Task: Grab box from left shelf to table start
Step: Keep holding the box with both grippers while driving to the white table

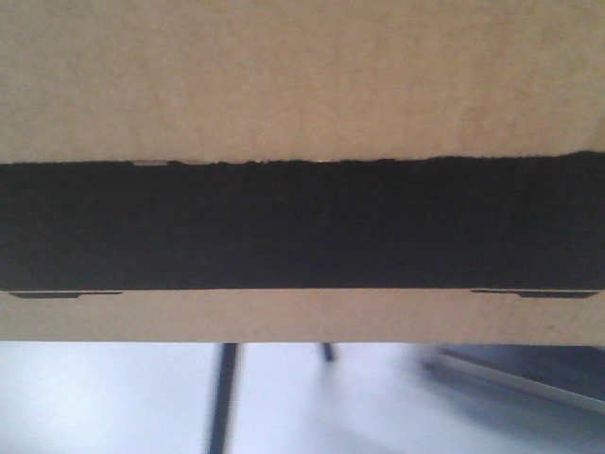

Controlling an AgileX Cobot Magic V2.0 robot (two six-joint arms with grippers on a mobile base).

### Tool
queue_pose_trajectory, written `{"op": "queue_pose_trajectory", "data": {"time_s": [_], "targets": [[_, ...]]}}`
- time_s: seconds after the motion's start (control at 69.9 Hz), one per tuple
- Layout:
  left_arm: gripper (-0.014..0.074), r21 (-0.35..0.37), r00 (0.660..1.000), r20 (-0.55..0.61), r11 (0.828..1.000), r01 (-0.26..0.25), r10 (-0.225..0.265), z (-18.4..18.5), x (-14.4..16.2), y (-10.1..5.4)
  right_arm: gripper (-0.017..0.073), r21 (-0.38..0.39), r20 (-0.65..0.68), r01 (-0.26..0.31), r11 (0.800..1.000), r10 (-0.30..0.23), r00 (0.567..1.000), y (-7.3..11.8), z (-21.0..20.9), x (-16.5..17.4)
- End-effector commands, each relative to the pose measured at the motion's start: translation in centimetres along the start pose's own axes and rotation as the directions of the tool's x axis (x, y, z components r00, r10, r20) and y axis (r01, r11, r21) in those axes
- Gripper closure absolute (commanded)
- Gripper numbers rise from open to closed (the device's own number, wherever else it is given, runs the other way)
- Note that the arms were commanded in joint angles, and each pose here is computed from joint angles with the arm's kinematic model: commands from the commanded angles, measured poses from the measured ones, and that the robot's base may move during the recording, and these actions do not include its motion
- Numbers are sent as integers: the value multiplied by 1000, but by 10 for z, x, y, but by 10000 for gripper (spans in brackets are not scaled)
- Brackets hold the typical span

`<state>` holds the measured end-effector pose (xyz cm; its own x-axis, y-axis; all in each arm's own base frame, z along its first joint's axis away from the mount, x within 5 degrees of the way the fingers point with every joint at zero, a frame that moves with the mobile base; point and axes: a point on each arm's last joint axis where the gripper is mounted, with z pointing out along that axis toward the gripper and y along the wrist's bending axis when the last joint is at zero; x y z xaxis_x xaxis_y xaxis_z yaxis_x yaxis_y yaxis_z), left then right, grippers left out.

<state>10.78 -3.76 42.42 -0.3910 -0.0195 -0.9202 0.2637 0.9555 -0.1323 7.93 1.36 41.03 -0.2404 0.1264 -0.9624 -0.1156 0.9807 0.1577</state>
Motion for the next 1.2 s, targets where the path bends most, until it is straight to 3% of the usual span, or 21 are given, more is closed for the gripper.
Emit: {"op": "queue_pose_trajectory", "data": {"time_s": [0.0,1.187], "targets": [[697,93,985,165,995,43,-58,-14,-20,-8,502,31,205,11,999,-17,979,-1,-5,-25],[697,91,986,155,995,43,-57,-10,-20,-8,502,31,203,11,999,-17,979,-1,-5,-25]]}}
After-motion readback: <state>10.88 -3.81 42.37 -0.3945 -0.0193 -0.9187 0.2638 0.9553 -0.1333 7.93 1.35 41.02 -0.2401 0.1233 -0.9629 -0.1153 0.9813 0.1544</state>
